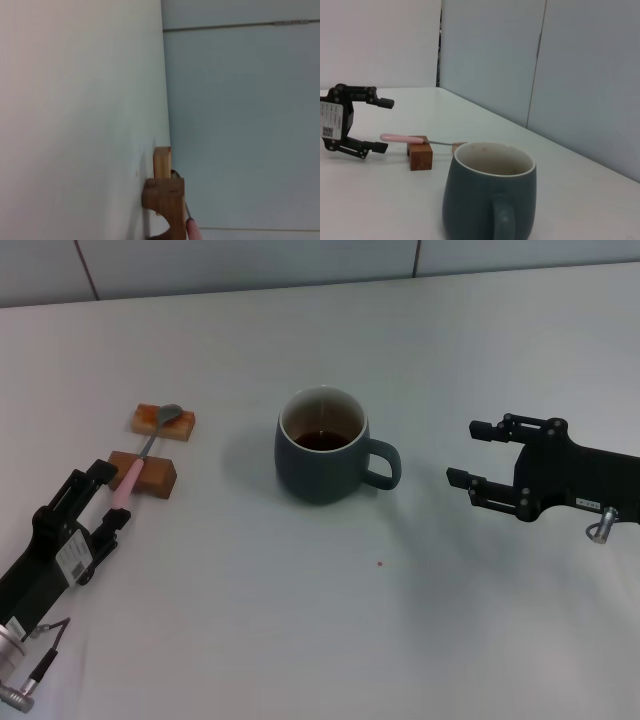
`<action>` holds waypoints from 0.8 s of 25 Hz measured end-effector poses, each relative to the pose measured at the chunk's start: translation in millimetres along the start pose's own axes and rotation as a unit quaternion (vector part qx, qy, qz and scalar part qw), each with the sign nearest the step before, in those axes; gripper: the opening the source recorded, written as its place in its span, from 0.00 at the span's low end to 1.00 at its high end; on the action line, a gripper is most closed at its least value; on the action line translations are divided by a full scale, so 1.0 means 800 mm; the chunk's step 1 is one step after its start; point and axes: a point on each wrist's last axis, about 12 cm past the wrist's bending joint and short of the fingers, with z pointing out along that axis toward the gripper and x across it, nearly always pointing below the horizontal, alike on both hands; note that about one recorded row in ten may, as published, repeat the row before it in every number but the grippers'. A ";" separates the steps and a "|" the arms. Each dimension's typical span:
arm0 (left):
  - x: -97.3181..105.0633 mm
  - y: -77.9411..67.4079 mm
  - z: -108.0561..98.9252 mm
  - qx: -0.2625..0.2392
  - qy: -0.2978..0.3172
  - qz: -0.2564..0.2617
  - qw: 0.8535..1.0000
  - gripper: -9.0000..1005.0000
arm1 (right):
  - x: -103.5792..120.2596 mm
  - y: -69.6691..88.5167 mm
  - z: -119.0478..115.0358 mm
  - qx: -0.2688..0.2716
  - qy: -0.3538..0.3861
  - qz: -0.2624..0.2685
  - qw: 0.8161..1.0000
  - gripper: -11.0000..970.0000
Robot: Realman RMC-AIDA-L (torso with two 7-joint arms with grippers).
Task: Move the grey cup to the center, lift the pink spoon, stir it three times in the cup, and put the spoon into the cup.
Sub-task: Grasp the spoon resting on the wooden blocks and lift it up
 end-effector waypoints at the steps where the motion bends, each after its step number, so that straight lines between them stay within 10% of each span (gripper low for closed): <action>1: 0.000 0.000 0.000 0.000 0.000 0.000 1.000 0.83 | 0.000 0.000 0.000 0.000 0.000 0.000 1.000 0.67; 20: 0.005 -0.001 0.020 -0.004 -0.012 -0.010 1.000 0.83 | 0.000 0.001 -0.001 0.001 -0.002 0.002 1.000 0.67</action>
